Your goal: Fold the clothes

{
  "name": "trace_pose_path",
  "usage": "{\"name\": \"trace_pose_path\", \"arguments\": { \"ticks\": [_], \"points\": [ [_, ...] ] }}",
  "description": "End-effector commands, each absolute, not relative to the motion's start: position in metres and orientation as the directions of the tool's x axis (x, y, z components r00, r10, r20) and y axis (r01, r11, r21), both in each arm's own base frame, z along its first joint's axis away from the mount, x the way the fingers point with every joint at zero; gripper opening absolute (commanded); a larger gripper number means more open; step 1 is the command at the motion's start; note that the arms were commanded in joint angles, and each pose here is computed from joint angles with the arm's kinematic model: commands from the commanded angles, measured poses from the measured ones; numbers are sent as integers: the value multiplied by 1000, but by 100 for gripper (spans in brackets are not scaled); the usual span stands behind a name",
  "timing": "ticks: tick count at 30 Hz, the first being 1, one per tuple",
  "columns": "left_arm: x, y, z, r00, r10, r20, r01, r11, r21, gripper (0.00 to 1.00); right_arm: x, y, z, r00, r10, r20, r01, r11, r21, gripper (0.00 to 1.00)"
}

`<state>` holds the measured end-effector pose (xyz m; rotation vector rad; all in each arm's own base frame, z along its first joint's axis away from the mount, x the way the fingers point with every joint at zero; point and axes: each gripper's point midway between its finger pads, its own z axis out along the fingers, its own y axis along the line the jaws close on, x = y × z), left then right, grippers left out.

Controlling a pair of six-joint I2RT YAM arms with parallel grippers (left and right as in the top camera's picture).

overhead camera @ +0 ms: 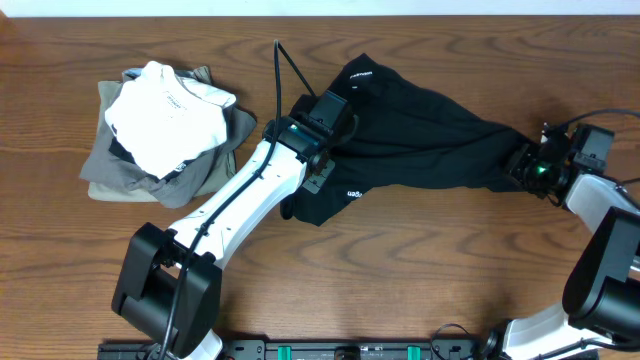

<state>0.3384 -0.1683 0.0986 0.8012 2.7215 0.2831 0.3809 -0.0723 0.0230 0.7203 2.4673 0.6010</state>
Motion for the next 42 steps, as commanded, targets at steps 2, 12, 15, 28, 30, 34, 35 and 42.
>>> {"name": "trace_pose_path", "arguments": {
  "ticks": [2,12,15,28,30,34,35,42],
  "points": [
    [343,-166,111,-794,556,-245,490,824,283,7,388,-72,51,-708,606,-362,329,737,591,1],
    [343,-166,111,-794,557,-244,491,824,283,7,328,-135,126,-532,699,-478,548,714,435,3],
    [343,-166,111,-794,557,-244,491,824,283,7,309,-135,123,-538,718,-441,596,694,404,5],
    [343,-166,111,-792,560,-243,494,822,284,7,275,-121,96,-597,748,-290,670,664,331,51],
    [343,-166,111,-792,560,-243,494,822,284,7,282,-107,97,-647,710,-278,603,699,385,51],
    [343,-166,111,-792,560,-244,493,822,284,7,289,-84,88,-738,626,-251,501,758,417,52],
    [343,-166,111,-792,560,-243,494,822,284,7,289,-83,84,-747,620,-239,502,762,408,51],
    [343,-166,111,-792,559,-244,493,822,284,7,291,-80,36,-776,620,-114,541,748,385,47]
  ]
}}
